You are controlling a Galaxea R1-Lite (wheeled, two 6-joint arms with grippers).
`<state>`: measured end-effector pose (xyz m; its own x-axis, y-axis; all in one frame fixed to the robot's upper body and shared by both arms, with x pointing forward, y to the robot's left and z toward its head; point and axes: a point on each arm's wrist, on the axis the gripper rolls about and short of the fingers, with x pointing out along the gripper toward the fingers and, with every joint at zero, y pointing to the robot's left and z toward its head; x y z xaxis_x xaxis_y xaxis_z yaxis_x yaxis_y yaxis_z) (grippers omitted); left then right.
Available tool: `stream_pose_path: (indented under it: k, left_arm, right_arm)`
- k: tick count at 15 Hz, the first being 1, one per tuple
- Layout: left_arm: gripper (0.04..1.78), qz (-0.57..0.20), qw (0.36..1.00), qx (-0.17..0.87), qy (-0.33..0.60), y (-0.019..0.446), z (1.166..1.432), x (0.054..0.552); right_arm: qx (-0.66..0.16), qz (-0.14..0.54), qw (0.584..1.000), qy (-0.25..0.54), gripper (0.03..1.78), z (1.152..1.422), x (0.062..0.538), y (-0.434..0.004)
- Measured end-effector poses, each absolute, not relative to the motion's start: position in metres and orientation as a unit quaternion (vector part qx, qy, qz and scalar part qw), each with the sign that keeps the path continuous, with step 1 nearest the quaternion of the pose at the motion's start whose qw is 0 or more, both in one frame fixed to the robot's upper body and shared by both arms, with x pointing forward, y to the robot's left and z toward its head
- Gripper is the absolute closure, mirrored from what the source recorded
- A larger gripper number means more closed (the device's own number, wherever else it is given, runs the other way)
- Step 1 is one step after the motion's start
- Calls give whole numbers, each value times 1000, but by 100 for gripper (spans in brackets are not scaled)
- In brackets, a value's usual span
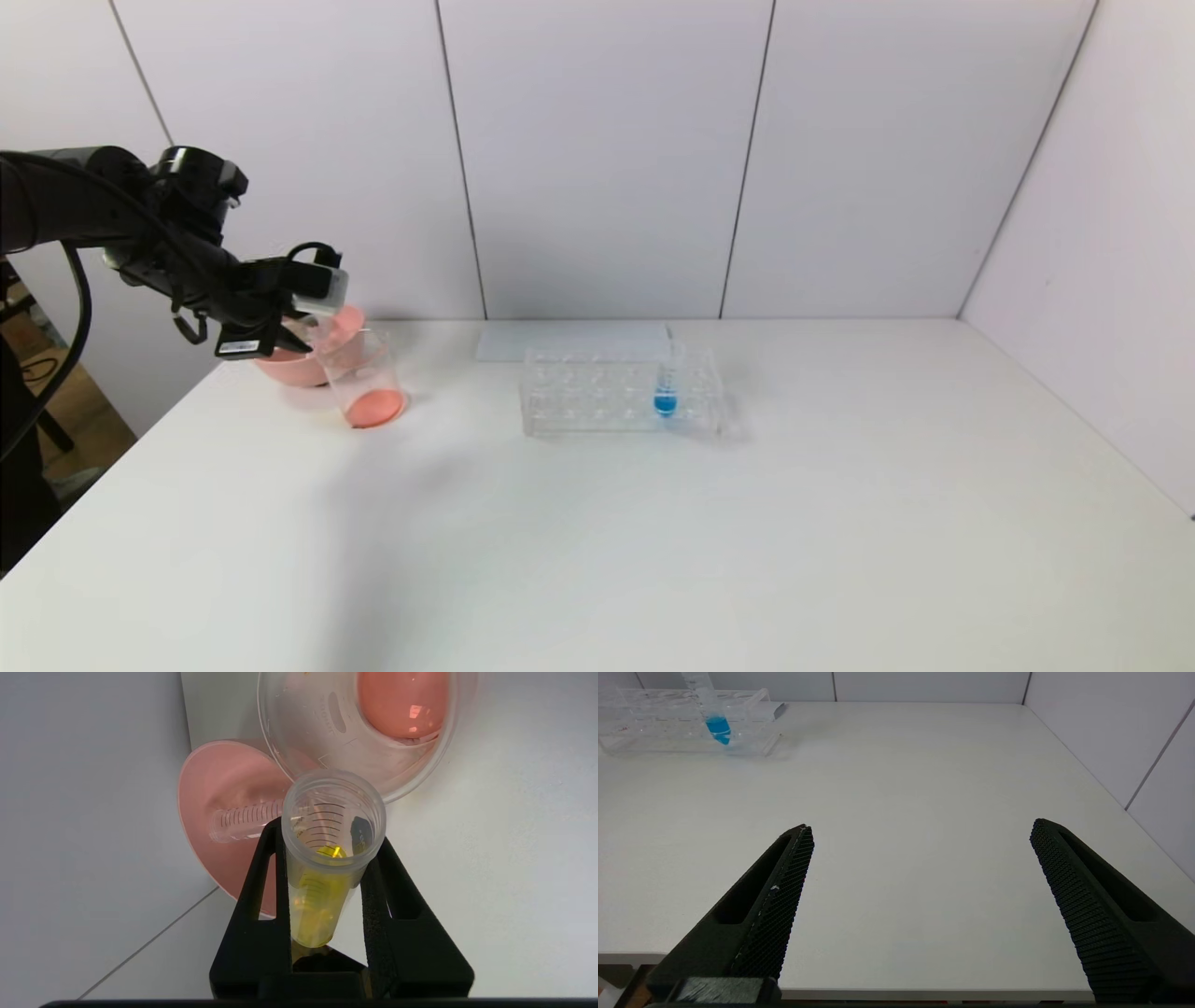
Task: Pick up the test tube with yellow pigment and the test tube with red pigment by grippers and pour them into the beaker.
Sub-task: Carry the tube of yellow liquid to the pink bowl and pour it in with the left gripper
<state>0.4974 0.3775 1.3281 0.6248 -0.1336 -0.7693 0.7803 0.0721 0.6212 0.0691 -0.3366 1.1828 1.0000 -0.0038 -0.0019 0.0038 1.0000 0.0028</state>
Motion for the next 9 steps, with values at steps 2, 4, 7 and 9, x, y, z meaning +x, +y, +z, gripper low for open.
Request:
stream_pose_path:
  k: [2,4,7,9]
  left_arm:
    - [138,-338,680,589,275,377,1328,497]
    - [138,-344,678,586,279,374,1327,495]
    - [138,-352,675,582,286,372,1327,493]
    - [138,-354,674,582,286,371,1327,492]
  right_arm:
    - [1,-2,1000,1,11,1183,69,-337]
    - [1,-2,1000,1,11,1183,69,-337]
    - [1,-2,1000,1,11,1183,69,-337]
    - [1,-2,1000,1,11,1183,69,-337]
